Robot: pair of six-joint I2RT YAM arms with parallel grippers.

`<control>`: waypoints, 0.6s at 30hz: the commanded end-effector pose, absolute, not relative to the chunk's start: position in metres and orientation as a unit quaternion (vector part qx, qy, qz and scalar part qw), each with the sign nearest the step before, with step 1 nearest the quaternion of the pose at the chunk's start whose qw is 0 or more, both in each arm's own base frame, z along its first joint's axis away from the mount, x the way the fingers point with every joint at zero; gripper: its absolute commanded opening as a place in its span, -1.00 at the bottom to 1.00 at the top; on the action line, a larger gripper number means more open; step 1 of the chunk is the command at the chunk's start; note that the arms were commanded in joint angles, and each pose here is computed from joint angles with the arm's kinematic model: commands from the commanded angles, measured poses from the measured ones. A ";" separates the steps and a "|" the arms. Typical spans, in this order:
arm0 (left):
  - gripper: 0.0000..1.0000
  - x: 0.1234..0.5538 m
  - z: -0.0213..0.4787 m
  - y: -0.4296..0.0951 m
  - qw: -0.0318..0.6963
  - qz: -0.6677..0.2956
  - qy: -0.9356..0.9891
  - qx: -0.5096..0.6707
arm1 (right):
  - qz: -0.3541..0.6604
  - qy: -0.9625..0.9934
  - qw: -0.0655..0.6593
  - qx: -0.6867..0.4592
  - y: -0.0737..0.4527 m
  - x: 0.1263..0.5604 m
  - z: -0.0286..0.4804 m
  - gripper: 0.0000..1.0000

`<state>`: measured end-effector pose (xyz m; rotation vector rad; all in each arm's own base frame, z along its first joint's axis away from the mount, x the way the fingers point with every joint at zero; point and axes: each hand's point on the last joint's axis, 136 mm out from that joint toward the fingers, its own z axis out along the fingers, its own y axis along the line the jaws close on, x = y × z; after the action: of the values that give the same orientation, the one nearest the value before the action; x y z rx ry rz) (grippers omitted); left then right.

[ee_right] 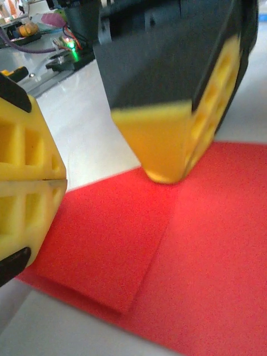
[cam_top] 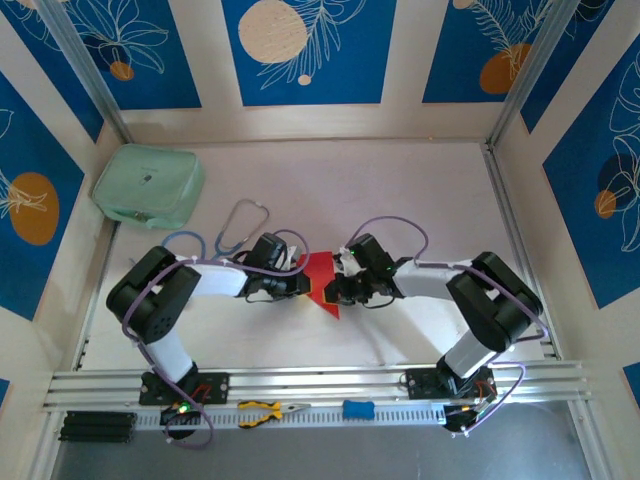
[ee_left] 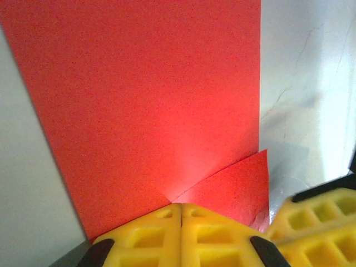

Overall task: Fold a paper plane with a square sheet of paper (pick it up from the middle)
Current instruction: Third fold the triangle at the center of the table.

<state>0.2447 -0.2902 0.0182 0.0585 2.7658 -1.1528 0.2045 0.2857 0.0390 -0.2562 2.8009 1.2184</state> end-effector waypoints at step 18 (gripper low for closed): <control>-0.97 0.234 -0.018 -0.267 0.039 -0.323 0.946 0.004 | 0.353 0.933 -0.017 -0.068 0.255 0.159 0.000 -0.82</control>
<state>0.2473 -0.2913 0.0179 0.0707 2.7610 -1.1579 0.1774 0.2750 0.0133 -0.2863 2.8729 1.1920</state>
